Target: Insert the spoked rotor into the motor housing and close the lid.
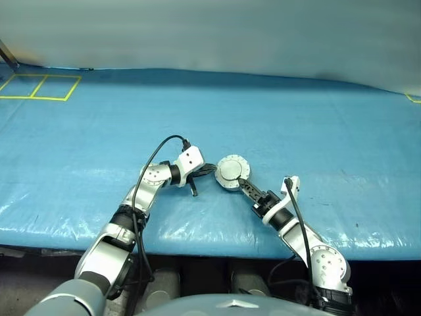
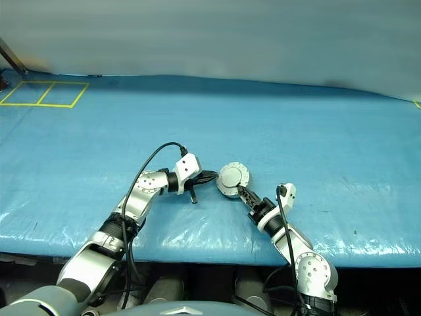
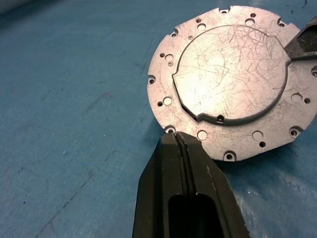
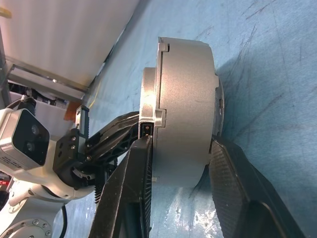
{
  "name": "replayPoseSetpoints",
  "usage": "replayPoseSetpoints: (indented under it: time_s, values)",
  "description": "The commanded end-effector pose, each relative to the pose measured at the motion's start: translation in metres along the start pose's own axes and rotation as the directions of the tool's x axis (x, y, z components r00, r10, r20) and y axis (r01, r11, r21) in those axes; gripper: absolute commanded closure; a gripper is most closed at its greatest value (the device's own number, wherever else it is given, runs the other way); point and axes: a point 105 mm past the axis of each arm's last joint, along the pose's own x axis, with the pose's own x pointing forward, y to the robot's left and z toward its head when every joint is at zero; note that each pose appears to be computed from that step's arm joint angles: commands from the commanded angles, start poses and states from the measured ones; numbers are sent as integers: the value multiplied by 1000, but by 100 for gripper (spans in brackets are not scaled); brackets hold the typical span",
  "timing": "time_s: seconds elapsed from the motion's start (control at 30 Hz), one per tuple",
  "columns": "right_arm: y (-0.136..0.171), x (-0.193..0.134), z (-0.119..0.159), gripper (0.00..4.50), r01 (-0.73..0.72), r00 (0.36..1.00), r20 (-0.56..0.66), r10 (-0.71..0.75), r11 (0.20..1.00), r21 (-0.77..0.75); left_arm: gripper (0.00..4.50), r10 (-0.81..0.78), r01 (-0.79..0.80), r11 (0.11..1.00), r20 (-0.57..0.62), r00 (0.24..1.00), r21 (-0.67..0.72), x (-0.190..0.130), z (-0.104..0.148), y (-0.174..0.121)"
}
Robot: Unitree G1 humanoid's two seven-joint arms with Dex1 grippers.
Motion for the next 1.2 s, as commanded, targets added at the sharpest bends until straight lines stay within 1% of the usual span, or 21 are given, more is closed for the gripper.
replayPoseSetpoints:
  time_s: [0.03, 0.17, 0.23, 0.37, 0.47, 0.53, 0.67, 0.73, 0.83, 0.97, 1.0, 1.03, 1.13, 1.2]
  values:
    - [8, 3, 3, 322, -28, 1000, 12, 29, 1000, -13, 450, -25, 25, 1000, -10, 1000, -17, 2, -4, -8]
    - [9, 2, 3, 322, -30, 999, 16, 31, 999, -10, 450, 7, -1, 999, 100, 995, -53, -10, 16, 0]
    - [11, 2, 3, 322, -37, 999, 18, 37, 999, -3, 450, 31, -18, 997, 165, 986, -81, -20, 30, 5]
    - [10, 5, 5, 322, 5, 999, 33, -5, 1000, -3, 450, 56, -24, 991, 254, 966, -129, -44, 50, 7]
    - [21, 8, 9, 322, -38, 997, 64, 34, 997, 63, 450, 96, -41, 981, 294, 951, -188, -65, 60, 8]
    - [30, 10, 11, 322, -82, 994, 80, 74, 992, 93, 450, 144, -71, 968, 301, 943, -240, -75, 62, 10]
    - [42, 15, 12, 322, -158, 986, 92, 142, 966, 203, 450, 243, -145, 931, 272, 931, -335, -89, 52, 16]
    - [52, 18, 15, 322, -220, 974, 110, 198, 944, 247, 450, 278, -155, 909, 283, 918, -387, -94, 52, 16]
    - [68, 20, 20, 322, -297, 954, 127, 273, 918, 264, 450, 328, -175, 876, 288, 900, -450, -100, 52, 18]
    - [92, 23, 29, 322, -397, 917, 154, 368, 881, 259, 450, 431, -212, 784, 266, 862, -583, -112, 43, 21]
    - [97, 24, 31, 322, -414, 909, 158, 385, 873, 257, 450, 446, -200, 761, 274, 852, -618, -115, 41, 20]
    - [103, 24, 31, 322, -433, 901, 153, 406, 866, 251, 450, 455, -156, 740, 316, 832, -654, -120, 44, 18]
    - [118, 23, 31, 322, -474, 881, 126, 457, 847, 239, 391, 469, -37, 705, 427, 773, -708, -131, 57, 11]
    - [125, 22, 32, 322, -495, 869, 123, 479, 836, 237, 328, 469, 19, 682, 457, 756, -731, -133, 60, 5]
